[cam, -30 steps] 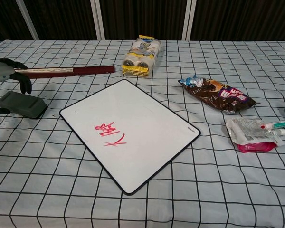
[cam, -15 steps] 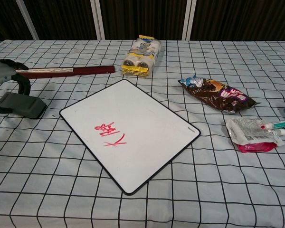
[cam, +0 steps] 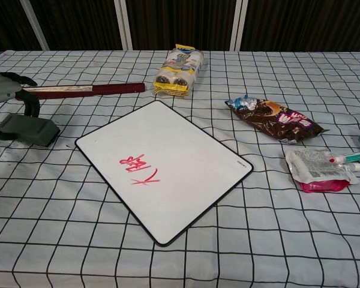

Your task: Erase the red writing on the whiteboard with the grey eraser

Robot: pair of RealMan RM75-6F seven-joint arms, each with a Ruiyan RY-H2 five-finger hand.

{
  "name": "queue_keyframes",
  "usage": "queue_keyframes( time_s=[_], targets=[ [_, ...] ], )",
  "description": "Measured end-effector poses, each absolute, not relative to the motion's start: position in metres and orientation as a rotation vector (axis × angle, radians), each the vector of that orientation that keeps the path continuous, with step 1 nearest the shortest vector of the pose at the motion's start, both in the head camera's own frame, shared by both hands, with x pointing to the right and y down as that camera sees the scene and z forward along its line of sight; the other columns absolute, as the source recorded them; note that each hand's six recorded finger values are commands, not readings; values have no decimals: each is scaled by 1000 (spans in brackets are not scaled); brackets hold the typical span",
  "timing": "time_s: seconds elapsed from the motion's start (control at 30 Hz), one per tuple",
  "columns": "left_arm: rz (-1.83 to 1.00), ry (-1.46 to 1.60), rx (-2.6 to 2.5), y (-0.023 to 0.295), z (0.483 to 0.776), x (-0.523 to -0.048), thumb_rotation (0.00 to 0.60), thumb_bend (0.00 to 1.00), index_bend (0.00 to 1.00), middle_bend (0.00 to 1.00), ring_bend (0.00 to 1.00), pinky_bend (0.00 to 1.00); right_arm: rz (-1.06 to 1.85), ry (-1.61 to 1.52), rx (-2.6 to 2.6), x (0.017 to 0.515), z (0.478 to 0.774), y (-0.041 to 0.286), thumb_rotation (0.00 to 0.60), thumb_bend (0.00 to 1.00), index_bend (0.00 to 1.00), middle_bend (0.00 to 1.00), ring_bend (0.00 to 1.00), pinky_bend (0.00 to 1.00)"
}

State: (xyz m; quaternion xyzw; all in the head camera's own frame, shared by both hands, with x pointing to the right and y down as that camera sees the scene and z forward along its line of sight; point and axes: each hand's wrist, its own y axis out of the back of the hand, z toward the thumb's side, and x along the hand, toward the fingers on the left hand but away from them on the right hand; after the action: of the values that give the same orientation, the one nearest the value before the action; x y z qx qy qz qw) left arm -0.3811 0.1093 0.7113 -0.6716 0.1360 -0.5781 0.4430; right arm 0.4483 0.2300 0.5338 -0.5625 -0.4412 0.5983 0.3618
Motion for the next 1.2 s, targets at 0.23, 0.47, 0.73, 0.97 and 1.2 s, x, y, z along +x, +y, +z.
queue_keyframes(
  time_s=[0.23,0.47,0.73,0.97,1.2],
  targets=[
    [-1360,395,-1676,100,686,-366,600,340,432,426,0,37,1538,-1141,-1450,448,533,230,600,107,7,38,142,187],
    [-1233,396,-1665,87,652,-318,600,340,430,426,0,36,1537,-1142,-1451,448,532,230,600,108,7,38,142,187],
    [-1260,342,-1666,78,651,-273,600,339,424,423,0,36,1537,-1145,-1451,449,532,230,600,108,7,38,142,187],
    [-1369,331,-1726,84,668,-239,600,339,424,430,0,35,1535,-1147,-1449,449,531,230,600,108,7,38,142,187],
    [-1398,337,-1692,97,677,-205,600,339,424,431,0,30,1536,-1149,-1448,449,531,230,600,107,6,38,142,187]
  ],
)
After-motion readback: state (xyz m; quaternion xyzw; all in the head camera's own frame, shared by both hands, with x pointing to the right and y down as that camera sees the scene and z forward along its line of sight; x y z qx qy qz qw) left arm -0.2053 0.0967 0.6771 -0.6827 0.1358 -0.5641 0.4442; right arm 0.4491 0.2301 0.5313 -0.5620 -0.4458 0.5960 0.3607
